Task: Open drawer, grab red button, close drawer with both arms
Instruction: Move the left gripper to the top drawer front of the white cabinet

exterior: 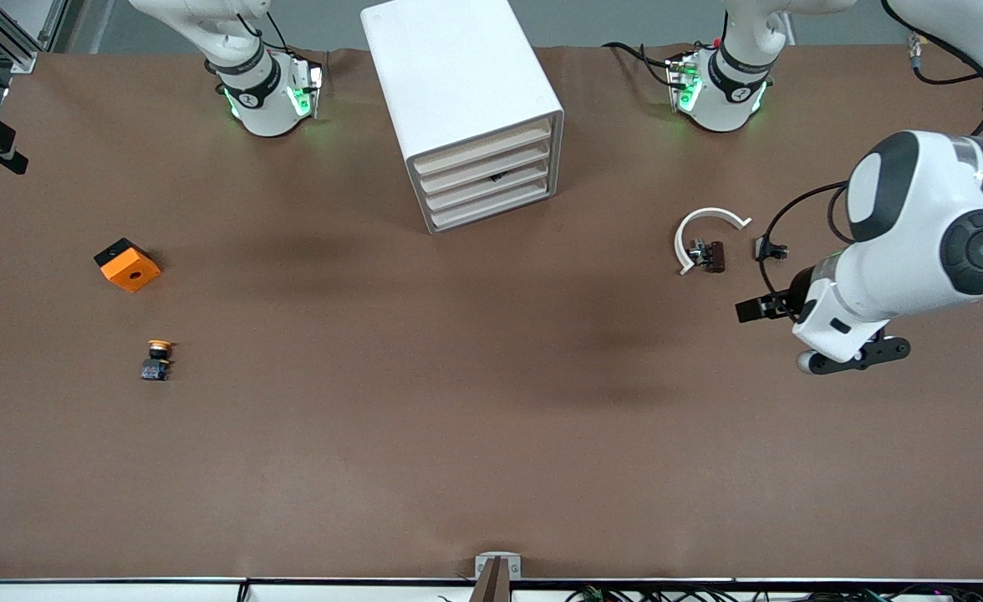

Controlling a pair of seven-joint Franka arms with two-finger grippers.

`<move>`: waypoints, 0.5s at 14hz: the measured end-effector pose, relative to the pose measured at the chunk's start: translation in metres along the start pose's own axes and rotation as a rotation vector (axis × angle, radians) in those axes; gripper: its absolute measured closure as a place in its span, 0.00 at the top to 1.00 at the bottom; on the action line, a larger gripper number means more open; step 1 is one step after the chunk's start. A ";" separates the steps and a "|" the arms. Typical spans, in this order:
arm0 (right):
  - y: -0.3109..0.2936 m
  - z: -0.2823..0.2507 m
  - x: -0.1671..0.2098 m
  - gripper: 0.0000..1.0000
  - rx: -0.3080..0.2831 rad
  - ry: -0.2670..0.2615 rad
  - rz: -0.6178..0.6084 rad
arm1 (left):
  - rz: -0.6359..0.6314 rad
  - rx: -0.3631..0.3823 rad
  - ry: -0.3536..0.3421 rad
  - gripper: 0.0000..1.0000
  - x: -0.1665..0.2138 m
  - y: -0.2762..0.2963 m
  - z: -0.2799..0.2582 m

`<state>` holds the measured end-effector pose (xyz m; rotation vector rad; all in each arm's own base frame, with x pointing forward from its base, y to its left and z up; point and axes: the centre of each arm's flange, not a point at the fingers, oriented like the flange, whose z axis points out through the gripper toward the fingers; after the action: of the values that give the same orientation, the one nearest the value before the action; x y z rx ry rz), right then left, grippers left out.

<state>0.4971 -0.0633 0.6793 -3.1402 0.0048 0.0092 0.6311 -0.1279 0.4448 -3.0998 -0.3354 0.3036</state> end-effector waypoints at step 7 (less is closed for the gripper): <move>0.001 -0.004 -0.002 1.00 0.000 0.002 0.003 | -0.331 -0.072 -0.089 1.00 -0.021 0.056 0.017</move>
<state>0.4954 -0.0644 0.6836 -3.1401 0.0090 0.0064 0.6197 -0.1867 0.4300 -3.0311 -0.8652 0.4291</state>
